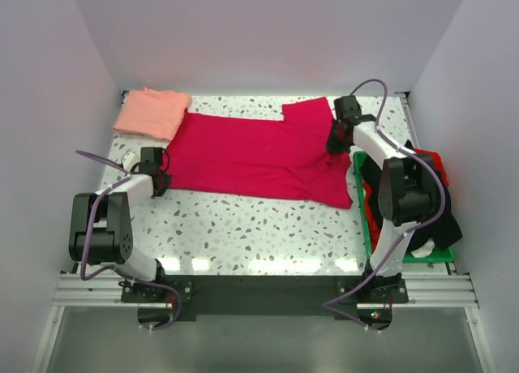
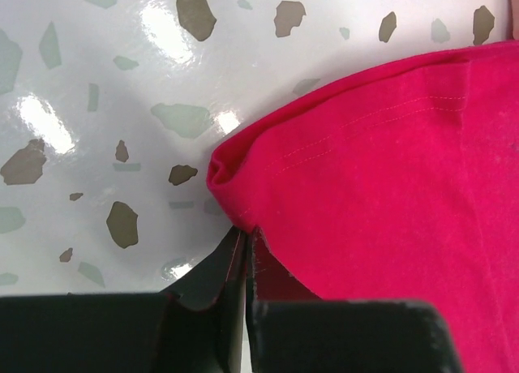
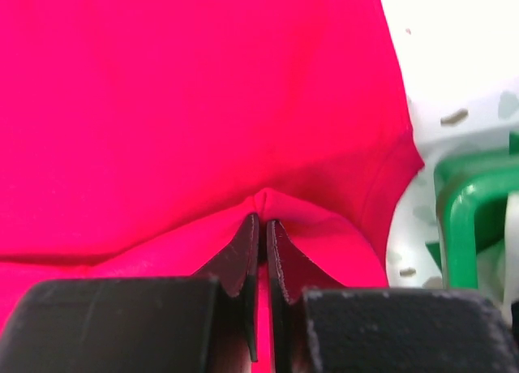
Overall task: Fold and stack the t-shirts
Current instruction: Fold the tshirt
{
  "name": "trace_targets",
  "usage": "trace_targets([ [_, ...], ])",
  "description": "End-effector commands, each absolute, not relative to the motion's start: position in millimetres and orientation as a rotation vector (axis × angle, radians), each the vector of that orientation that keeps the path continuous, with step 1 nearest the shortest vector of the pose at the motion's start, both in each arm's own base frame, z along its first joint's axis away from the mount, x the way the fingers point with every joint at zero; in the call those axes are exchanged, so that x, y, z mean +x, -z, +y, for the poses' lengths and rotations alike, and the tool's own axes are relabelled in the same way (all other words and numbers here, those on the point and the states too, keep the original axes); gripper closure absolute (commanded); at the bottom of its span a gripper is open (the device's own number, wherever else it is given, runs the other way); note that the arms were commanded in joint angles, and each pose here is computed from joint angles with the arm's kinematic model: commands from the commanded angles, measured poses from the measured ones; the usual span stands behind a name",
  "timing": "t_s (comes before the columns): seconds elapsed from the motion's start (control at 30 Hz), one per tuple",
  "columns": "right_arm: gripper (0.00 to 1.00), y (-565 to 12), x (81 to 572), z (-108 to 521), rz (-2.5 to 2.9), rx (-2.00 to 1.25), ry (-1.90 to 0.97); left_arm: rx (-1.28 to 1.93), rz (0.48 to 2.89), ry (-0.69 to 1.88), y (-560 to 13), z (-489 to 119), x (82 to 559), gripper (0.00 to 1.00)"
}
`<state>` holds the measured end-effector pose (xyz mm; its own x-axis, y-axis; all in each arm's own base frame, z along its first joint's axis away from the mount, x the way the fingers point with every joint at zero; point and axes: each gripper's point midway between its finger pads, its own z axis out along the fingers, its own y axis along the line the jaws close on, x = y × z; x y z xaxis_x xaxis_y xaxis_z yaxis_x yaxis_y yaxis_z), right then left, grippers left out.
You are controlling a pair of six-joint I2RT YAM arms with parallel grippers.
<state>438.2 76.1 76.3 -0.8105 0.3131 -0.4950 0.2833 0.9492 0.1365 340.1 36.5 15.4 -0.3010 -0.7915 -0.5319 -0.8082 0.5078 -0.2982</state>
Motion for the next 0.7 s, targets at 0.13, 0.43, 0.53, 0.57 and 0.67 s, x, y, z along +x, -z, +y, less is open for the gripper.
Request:
trace_targets([
  [0.13, 0.82, -78.0, 477.8, 77.1, 2.555, 0.456, -0.148, -1.302, 2.094, -0.055, -15.6, 40.5, 342.9, 1.0],
  [0.43, 0.38, -89.8, 477.8, 77.9, 2.53, 0.45, -0.213, -1.299, 2.084, -0.059, -18.5, 41.8, 340.4, 1.0],
  [0.53, 0.37, -96.6, 459.8, 78.3, 2.494, 0.458, -0.228, -1.298, 2.085, -0.053, -18.8, 41.0, 339.8, 1.0],
  [0.57, 0.37, -96.4, 446.9, 76.6, 2.492, 0.459, -0.22, -1.298, 2.083, -0.051, -19.8, 41.0, 340.1, 1.0],
  [0.67, 0.35, -87.3, 430.6, 76.3, 2.482, 0.463, -0.213, -1.297, 2.084, -0.048, -19.4, 40.5, 340.4, 1.0],
])
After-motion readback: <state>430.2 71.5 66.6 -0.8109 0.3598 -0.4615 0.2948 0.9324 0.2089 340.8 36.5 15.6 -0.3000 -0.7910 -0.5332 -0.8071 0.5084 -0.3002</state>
